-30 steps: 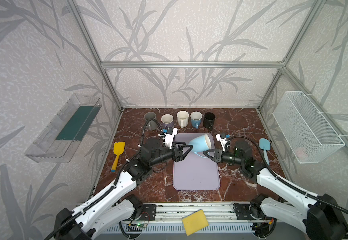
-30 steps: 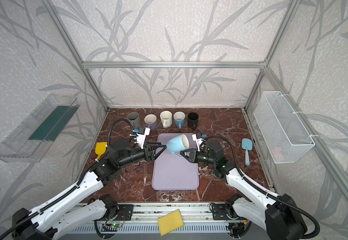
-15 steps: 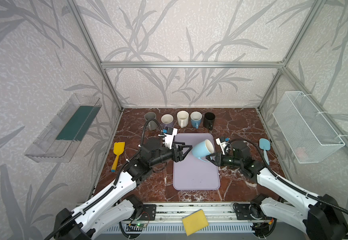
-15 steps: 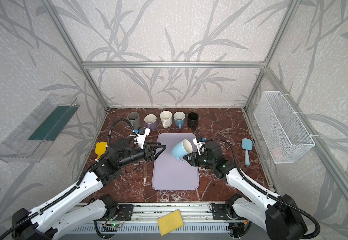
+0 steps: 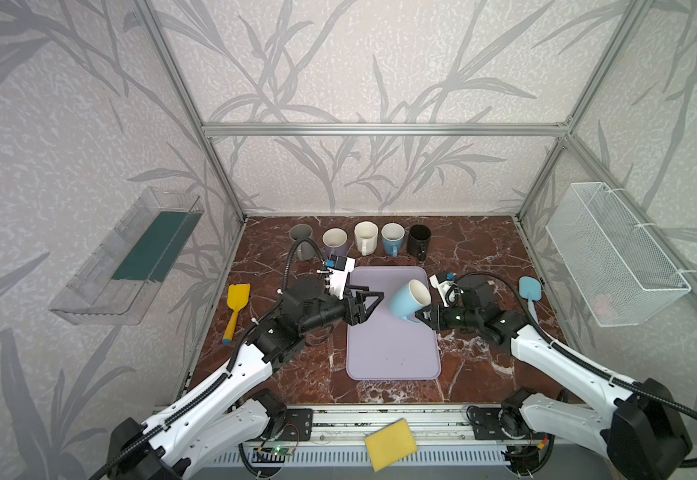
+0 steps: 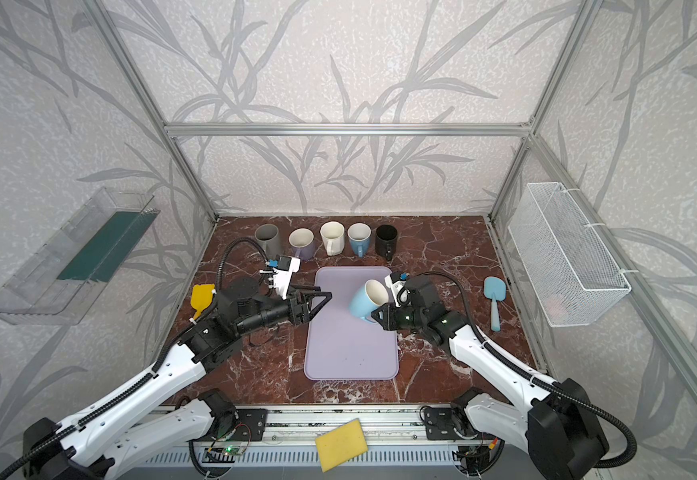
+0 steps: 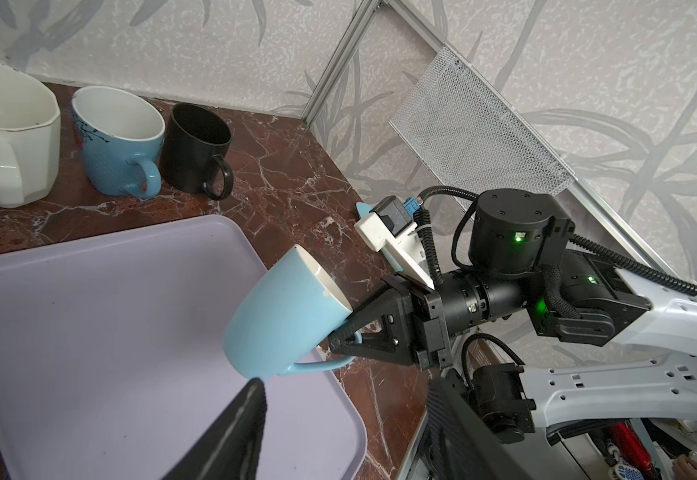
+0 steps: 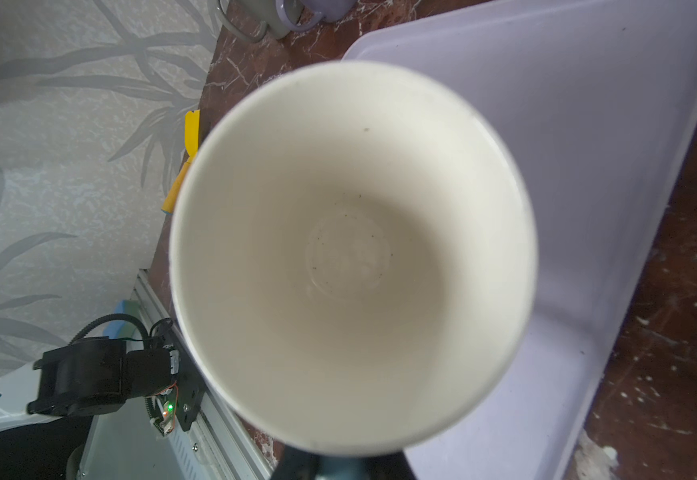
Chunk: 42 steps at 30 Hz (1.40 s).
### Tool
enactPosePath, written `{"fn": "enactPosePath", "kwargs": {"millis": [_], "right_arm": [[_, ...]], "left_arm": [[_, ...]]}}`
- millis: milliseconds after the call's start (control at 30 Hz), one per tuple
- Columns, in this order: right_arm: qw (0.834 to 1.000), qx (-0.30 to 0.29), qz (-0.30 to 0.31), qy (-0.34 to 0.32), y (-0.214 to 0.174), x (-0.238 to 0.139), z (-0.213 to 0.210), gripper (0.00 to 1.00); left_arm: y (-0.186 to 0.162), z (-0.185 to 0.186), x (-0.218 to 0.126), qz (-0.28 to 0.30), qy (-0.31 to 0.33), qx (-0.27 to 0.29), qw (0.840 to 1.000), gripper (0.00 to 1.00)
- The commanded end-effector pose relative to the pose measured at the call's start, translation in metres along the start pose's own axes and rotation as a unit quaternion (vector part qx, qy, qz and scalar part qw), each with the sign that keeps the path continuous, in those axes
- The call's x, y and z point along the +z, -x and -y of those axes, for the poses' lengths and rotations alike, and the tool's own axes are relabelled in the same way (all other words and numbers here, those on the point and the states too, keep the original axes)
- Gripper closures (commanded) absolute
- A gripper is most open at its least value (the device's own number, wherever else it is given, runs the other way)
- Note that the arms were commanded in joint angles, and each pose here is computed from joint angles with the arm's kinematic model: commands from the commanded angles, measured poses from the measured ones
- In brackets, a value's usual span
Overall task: Turn the mug right side up
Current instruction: 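Tilt the mug opening up and lower it toward the tray with both grippers, then carry the light-blue mug toward the black mug with the right gripper while the left releases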
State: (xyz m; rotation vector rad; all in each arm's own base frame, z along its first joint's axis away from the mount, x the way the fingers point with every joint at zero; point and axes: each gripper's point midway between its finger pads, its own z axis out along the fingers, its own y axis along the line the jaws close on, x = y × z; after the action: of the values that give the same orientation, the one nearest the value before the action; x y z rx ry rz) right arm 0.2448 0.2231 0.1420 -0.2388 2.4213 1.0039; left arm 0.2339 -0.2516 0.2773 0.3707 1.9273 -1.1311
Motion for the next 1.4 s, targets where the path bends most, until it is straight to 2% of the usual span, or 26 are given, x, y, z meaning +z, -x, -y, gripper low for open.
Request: {"fn": "enactPosePath", "kwargs": {"millis": [0,700,1367], "right_arm": [[0.999,-0.039,0.026,-0.01,0.022,-0.006,-0.01,1.0],[0.99,-0.072,0.014,-0.122,0.04,-0.002,0.021,1.0],[0.977,-0.073,0.016,-0.199,0.085,-0.026,0.055,1.0]], "left_arm": [[0.007,0.002,-0.005,0.013,0.002,0.012,1.0,0.36],[0.0,-0.005,-0.003,-0.008,0.019,0.008,1.0,0.36],[-0.007,-0.013,-0.007,-0.024,0.044,0.019,0.999,0.36]]}}
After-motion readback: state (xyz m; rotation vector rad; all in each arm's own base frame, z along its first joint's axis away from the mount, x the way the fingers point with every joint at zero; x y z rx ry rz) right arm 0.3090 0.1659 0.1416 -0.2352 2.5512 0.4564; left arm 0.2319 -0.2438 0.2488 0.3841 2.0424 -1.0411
